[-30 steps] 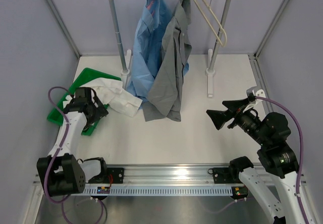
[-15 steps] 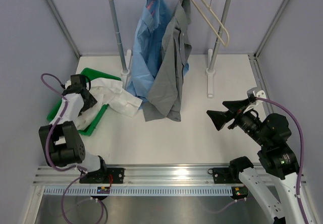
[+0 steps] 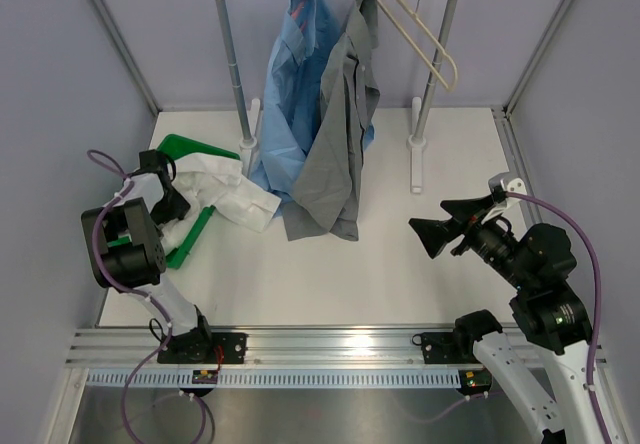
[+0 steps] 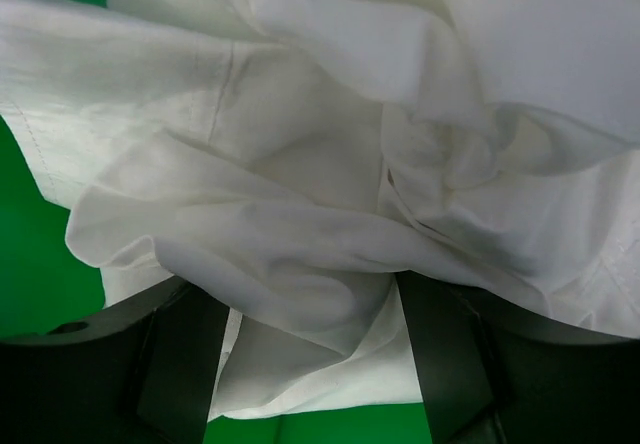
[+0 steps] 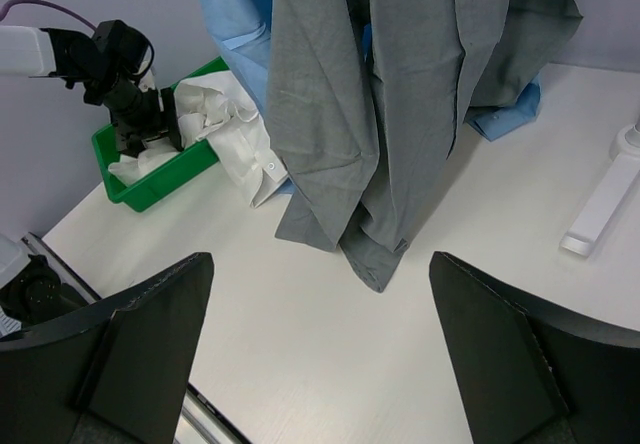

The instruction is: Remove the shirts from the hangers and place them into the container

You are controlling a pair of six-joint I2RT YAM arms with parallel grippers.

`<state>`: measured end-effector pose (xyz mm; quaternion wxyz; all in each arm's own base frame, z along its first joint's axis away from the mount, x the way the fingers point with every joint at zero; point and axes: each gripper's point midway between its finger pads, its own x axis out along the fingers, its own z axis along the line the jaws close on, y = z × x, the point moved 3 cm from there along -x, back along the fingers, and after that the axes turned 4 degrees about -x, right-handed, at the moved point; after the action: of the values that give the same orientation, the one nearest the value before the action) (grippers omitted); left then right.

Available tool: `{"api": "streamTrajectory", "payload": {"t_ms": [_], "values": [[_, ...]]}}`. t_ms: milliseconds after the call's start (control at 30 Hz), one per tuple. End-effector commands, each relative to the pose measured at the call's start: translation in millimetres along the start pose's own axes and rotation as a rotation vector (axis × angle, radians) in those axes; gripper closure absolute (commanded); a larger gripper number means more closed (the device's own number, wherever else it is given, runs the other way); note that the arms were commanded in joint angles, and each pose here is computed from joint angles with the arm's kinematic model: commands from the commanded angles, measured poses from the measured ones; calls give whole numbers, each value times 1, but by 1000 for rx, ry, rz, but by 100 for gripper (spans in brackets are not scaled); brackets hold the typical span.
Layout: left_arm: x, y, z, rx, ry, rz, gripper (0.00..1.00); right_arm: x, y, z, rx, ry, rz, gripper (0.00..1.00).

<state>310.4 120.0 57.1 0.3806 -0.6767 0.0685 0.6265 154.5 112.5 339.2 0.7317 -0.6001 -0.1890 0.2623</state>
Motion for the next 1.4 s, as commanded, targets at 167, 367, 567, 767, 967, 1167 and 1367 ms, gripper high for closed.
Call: {"api": "streamTrajectory", "payload": {"t_ms": [167, 367, 567, 767, 967, 1167, 1367], "values": [[-32, -28, 8, -52, 12, -119, 9, 3, -4, 4, -1, -25, -13, 1], [-84, -43, 5, -48, 86, -240, 1, 5, -3, 4, 4, -35, -5, 1], [-132, -40, -4, 24, 146, -349, 1, 6, -3, 4, 3, -32, -7, 0], [-181, 5, -43, 210, 272, -429, 1, 8, -2, 4, 6, -36, -2, 1], [-201, 71, -92, 348, 380, -432, 1, 8, -1, 3, 8, -35, 4, 0], [-194, 129, -134, 469, 401, -413, 1, 6, -2, 3, 5, -28, -2, 0], [-155, 161, -158, 501, 355, -399, 1, 6, -2, 3, 6, -25, -1, 0]]}}
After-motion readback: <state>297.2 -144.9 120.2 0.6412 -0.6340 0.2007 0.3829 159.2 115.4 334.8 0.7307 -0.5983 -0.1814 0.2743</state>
